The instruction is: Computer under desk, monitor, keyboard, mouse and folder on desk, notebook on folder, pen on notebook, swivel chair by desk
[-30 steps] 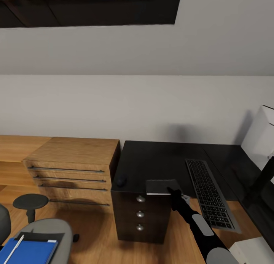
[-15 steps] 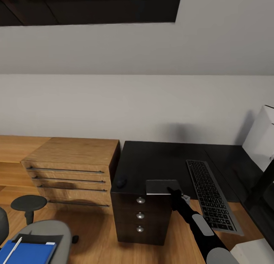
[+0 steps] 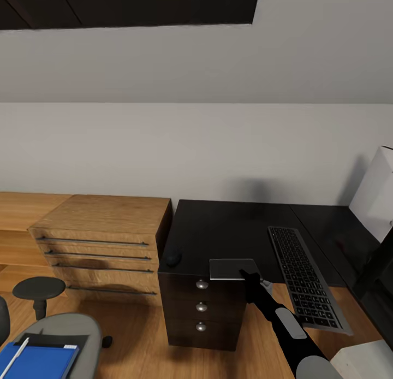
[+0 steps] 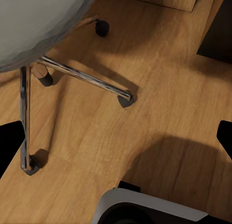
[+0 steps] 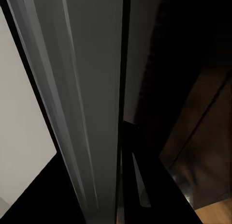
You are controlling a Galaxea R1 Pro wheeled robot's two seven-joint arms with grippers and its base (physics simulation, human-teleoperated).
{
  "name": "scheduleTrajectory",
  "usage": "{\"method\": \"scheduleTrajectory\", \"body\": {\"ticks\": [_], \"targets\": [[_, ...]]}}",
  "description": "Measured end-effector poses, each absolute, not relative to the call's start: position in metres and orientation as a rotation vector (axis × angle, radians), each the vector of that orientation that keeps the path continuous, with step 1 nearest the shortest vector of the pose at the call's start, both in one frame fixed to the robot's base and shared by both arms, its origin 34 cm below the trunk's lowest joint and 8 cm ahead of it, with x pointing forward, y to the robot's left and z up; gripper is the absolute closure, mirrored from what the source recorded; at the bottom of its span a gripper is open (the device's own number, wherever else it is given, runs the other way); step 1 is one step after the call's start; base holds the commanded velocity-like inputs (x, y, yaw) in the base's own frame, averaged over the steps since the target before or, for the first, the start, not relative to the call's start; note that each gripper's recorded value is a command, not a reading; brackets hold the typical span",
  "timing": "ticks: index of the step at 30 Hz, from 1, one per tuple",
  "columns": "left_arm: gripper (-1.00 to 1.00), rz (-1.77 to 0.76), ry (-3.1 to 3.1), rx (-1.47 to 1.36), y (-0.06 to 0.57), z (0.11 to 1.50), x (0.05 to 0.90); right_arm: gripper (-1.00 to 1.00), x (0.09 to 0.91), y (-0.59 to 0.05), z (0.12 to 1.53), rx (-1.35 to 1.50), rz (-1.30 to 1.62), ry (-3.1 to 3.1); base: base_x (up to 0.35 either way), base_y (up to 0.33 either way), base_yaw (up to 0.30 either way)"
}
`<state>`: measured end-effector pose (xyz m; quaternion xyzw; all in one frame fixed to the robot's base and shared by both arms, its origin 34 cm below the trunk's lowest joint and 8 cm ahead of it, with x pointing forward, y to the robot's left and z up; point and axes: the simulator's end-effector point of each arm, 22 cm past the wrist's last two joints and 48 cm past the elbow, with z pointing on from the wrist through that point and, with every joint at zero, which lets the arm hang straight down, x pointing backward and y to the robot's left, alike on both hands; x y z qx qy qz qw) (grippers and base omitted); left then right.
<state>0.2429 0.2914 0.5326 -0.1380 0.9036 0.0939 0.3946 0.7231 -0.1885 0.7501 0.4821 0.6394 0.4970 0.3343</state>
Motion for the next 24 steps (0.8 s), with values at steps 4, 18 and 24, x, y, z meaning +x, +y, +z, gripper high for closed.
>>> {"method": "scheduleTrajectory", "body": {"ticks": [4, 18, 24], "targets": [[-1.00, 0.238, 2.292, -0.350, 0.291, 0.526, 0.243, 1.00, 0.723, -0.188, 0.743, 1.259, 1.297, 1.669, 0.000, 0.000, 0.000], [-1.00, 0.237, 2.291, -0.349, 0.291, 0.507, 0.242, 1.00, 0.725, -0.189, 0.735, 1.243, 1.336, 1.624, 0.000, 0.000, 0.000], [-1.00, 0.237, 2.291, -0.348, 0.291, 0.507, 0.242, 1.00, 0.725, -0.189, 0.735, 1.243, 1.336, 1.624, 0.000, 0.000, 0.000]]}}
